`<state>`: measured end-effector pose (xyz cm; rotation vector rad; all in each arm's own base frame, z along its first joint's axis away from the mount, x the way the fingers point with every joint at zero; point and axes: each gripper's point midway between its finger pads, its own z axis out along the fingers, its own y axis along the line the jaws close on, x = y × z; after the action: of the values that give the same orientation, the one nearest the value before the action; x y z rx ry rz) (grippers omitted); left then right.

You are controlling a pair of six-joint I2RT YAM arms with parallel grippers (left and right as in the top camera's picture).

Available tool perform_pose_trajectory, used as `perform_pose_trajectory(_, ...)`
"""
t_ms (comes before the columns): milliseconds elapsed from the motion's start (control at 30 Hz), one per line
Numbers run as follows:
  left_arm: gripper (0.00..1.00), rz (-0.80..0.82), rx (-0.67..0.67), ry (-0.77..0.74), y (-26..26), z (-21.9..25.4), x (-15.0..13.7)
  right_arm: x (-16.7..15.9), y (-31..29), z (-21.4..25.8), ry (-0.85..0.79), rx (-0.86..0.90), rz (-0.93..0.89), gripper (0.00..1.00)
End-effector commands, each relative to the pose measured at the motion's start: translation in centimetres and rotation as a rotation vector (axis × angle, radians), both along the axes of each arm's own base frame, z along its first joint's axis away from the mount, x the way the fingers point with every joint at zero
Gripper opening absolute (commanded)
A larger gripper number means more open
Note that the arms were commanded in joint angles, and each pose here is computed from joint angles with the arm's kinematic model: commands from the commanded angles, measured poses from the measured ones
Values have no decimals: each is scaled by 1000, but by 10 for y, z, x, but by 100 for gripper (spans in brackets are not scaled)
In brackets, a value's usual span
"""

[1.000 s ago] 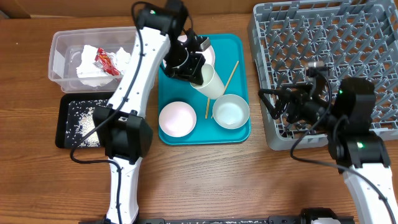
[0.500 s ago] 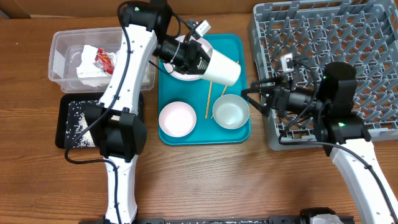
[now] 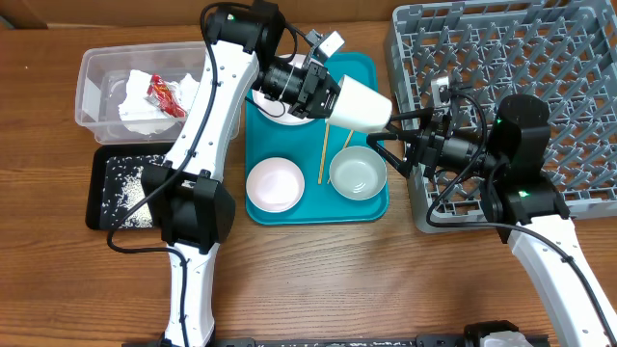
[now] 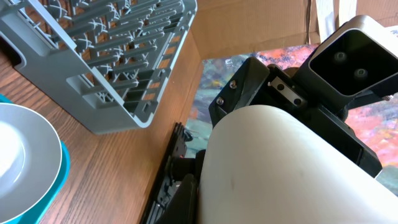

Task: Sort waste into correct bins and load items into the dishwasher
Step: 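Pass the paper cup from the left gripper to the right gripper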

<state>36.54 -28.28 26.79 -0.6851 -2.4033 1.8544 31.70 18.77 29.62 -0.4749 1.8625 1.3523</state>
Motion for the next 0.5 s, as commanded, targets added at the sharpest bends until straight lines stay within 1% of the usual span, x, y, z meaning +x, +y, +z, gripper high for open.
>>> perform_pose_trajectory(0,4,-11,0,-35,-4,25,-16,-1,4,12,-42,7,14,94)
perform_pose_trajectory(100,4,1,54,-84,3,36,-24,-6,3,20,-68,24,46,92)
perform_pose_trajectory(233,4,18,51,-157,19,63,-44,-15,-7,38,-129,53,83,92)
perform_pose_trajectory(300,4,24,60,-202,29,71,-54,-17,-14,45,-133,61,65,92)
perform_pose_trajectory(367,4,19,53,-229,35,76,-67,-17,-20,50,-146,61,46,93)
perform_pose_trajectory(467,4,-12,-19,-240,36,80,-85,-20,-21,52,-136,69,48,94)
